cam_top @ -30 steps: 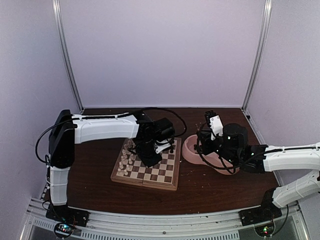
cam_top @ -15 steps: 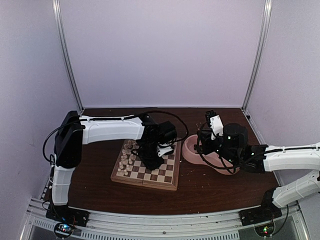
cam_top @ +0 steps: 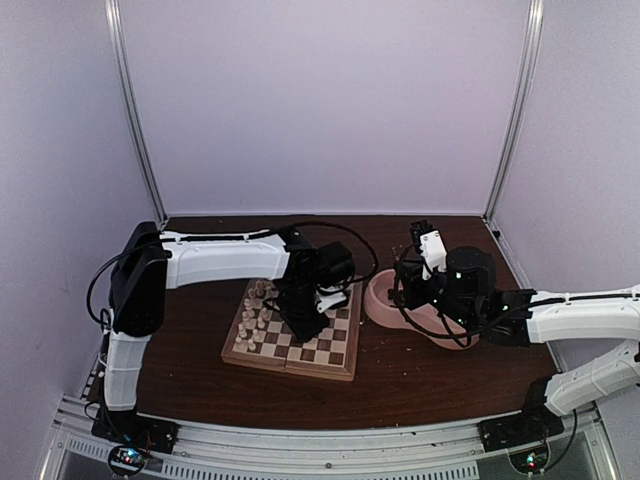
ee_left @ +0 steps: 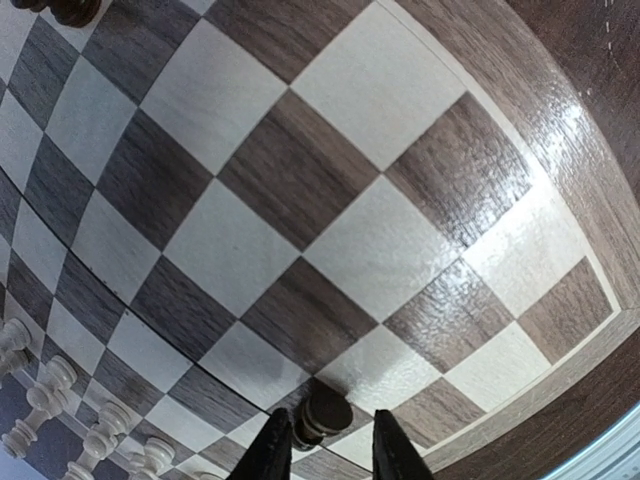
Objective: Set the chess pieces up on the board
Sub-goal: Place the chess pile on the chessboard, then place the chess pile in the storage box.
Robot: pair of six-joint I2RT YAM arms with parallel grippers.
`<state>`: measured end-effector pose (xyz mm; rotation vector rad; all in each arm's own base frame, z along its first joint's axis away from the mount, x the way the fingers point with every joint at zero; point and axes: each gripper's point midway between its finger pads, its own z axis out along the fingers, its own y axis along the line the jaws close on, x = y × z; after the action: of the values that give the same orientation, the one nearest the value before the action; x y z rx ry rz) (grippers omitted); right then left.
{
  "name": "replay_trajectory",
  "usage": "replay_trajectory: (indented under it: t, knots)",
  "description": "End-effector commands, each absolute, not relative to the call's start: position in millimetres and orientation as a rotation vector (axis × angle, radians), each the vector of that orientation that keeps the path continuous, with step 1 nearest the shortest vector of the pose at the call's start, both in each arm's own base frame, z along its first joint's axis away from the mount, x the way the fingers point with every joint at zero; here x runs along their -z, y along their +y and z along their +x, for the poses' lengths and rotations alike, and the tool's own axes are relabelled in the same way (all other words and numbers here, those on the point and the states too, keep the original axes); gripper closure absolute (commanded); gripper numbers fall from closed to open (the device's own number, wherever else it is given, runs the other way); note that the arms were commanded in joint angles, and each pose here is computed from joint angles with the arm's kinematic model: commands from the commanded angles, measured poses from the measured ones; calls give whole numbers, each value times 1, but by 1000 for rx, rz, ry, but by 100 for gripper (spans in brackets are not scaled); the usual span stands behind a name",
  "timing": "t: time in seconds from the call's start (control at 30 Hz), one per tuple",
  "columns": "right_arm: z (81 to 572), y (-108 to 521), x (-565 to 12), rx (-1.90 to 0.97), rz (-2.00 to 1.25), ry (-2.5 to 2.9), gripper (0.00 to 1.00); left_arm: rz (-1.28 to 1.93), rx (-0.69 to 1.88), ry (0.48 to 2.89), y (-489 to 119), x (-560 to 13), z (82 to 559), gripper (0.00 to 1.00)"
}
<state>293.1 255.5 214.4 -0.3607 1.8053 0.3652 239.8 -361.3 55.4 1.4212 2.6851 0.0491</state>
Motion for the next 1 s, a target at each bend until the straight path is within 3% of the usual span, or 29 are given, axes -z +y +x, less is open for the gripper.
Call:
replay_trajectory:
  t: [0.0, 0.27, 0.5, 0.97]
  knots:
    - [295, 255, -217, -366, -351, 1794, 94, 1386, 18, 2642, -372, -69, 243, 70]
    - [295, 255, -218, -369, -353, 1795, 94, 1370, -27, 2627, -363, -75, 244, 69]
    - [295, 257, -216, -374, -361, 1800, 94, 1378, -116, 2612, -355, -68, 250, 62]
    - [308, 246, -200, -324, -297, 1873, 94, 1426, -101, 2635, -359, -53, 246, 68]
